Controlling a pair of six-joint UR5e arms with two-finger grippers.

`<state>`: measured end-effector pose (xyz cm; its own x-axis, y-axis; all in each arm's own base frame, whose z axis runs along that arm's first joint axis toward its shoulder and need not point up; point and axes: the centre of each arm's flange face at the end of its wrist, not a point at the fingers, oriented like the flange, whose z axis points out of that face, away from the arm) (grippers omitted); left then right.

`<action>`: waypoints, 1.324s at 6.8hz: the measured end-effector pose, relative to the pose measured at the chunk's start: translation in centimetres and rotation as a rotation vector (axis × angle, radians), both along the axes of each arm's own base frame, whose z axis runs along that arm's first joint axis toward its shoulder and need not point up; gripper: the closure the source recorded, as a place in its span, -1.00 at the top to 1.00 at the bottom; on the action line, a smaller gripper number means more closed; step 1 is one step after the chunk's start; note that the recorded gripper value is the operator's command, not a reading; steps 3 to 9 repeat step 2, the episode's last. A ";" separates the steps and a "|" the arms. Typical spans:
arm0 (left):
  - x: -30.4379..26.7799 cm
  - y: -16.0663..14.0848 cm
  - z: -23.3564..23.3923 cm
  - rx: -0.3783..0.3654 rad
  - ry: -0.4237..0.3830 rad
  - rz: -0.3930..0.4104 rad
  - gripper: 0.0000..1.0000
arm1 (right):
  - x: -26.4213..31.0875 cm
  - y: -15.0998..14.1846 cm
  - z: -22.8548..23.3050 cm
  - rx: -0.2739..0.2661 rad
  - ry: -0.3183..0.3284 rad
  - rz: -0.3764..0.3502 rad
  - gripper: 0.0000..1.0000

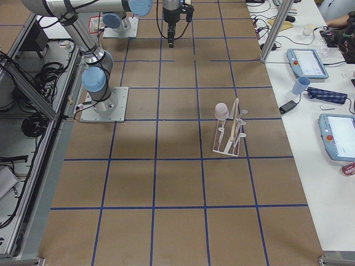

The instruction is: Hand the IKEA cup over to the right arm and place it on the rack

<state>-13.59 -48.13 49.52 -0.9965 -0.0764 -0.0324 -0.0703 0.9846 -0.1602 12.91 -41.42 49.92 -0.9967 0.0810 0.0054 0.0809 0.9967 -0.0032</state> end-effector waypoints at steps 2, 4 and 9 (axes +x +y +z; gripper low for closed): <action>0.0 0.0 -0.1 0.001 0.000 0.000 1.00 | 0.0 -1.0 0.0 0.005 0.000 -0.001 1.00; 0.0 0.0 -0.1 0.001 0.000 0.000 1.00 | 0.0 -1.0 0.0 0.005 0.000 -0.001 1.00; 0.0 0.0 -0.1 0.001 0.000 0.000 1.00 | 0.0 -1.0 0.0 0.005 0.000 -0.001 1.00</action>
